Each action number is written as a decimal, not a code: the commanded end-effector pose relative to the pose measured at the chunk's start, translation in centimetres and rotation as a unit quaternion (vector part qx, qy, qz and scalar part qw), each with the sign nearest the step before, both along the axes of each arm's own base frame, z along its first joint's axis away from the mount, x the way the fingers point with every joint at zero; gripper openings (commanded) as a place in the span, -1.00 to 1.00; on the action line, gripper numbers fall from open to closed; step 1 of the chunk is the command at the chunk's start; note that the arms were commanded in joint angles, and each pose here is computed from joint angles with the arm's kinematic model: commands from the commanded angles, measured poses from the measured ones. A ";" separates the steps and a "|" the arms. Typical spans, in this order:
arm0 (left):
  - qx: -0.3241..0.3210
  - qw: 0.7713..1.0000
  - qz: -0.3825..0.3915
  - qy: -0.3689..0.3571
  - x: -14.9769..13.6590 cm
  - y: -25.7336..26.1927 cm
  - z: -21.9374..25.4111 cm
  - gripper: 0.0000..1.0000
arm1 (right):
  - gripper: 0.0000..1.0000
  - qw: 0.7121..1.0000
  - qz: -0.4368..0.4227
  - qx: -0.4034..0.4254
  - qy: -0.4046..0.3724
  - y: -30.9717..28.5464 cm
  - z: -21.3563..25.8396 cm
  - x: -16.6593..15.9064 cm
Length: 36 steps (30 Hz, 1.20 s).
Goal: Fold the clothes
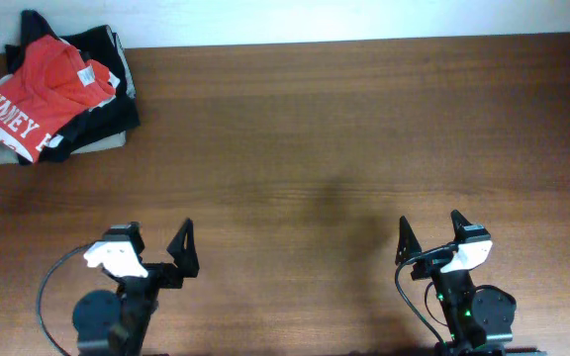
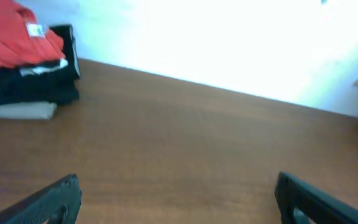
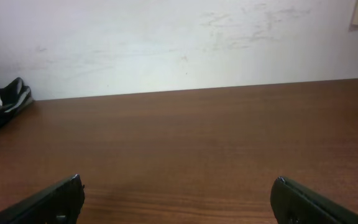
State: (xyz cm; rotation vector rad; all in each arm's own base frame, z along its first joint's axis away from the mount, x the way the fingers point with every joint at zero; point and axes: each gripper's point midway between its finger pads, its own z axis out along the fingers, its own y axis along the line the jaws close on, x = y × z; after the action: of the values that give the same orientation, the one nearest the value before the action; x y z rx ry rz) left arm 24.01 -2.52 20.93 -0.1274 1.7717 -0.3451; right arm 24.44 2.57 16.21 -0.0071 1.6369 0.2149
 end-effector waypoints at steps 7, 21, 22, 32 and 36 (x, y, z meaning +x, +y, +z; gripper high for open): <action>0.008 0.993 0.047 -0.110 0.4 1.2 -1.3 0.98 | 0.97 1.000 0.000 -0.002 0.001 0.0 -0.3 0.0; 0.146 0.985 0.063 -0.068 0.6 2.5 -5.3 0.98 | 0.97 1.000 0.000 -0.002 0.001 0.0 -0.3 0.0; 0.146 0.985 0.068 -0.067 0.6 2.8 -5.3 0.98 | 0.97 1.000 0.000 -0.002 0.001 0.0 -0.3 0.0; 0.146 0.984 0.073 -0.067 0.6 3.0 -5.3 0.98 | 0.97 1.000 0.000 -0.002 0.001 0.0 -0.3 0.0; 0.146 0.984 0.073 -0.067 0.6 3.0 -5.3 0.98 | 0.97 1.000 0.000 -0.002 0.001 0.0 -0.3 0.0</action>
State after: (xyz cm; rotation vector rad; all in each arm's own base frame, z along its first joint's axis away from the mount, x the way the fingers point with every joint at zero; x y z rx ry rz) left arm 24.59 0.69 15.78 -0.0454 1.6516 0.0111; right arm 24.44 2.57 16.21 -0.0071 1.6369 0.2149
